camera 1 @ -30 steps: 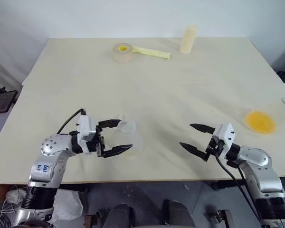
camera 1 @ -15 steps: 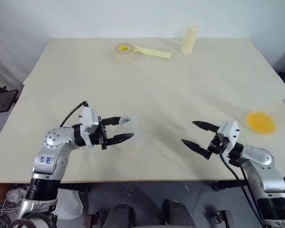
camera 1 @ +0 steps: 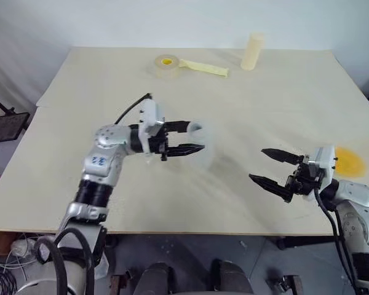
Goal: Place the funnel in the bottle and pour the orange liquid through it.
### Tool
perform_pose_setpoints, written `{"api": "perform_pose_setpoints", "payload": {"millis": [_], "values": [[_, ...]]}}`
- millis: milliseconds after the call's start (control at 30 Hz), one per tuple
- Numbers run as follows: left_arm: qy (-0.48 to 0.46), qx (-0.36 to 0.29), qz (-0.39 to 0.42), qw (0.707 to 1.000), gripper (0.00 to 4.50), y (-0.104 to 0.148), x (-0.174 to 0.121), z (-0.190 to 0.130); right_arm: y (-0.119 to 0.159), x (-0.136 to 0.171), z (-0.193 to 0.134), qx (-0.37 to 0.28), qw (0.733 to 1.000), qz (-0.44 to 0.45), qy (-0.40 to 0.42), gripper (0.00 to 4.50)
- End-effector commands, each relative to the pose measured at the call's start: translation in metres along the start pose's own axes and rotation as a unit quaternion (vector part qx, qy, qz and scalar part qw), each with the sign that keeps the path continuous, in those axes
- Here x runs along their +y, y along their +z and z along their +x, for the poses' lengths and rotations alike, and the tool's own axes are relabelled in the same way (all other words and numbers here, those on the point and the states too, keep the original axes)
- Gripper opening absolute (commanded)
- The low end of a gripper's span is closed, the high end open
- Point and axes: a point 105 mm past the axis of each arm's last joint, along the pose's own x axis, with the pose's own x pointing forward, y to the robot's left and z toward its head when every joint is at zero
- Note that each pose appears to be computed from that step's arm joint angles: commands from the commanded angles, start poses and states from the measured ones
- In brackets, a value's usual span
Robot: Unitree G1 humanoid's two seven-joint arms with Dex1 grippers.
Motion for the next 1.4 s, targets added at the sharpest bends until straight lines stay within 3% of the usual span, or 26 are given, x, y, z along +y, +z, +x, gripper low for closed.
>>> {"api": "perform_pose_setpoints", "payload": {"millis": [33, 200, 433, 667, 1400], "values": [[0.007, 0.017, 0.019, 1.0, 2.32, -0.006, 0.011, 0.012, 0.014, 0.001, -0.002, -0.013, 1.0, -0.022, -0.002, 4.5], [0.014, 0.03, 0.004, 0.999, 2.32, -0.02, 0.017, 0.031, 0.016, 0.006, -0.005, -0.015, 0.999, -0.026, -0.014, 4.5], [0.031, 0.03, -0.021, 0.999, 2.32, -0.028, 0.022, 0.035, 0.012, 0.01, -0.01, -0.004, 0.999, -0.024, -0.023, 4.5], [0.033, 0.022, -0.035, 0.999, 4.48, -0.027, 0.022, 0.033, 0.013, 0.006, -0.011, -0.006, 0.999, -0.025, -0.033, 4.5], [0.039, 0.029, -0.017, 0.999, 4.48, -0.013, 0.015, 0.011, 0.016, -0.004, -0.005, -0.016, 0.999, -0.034, -0.028, 4.5]]}}
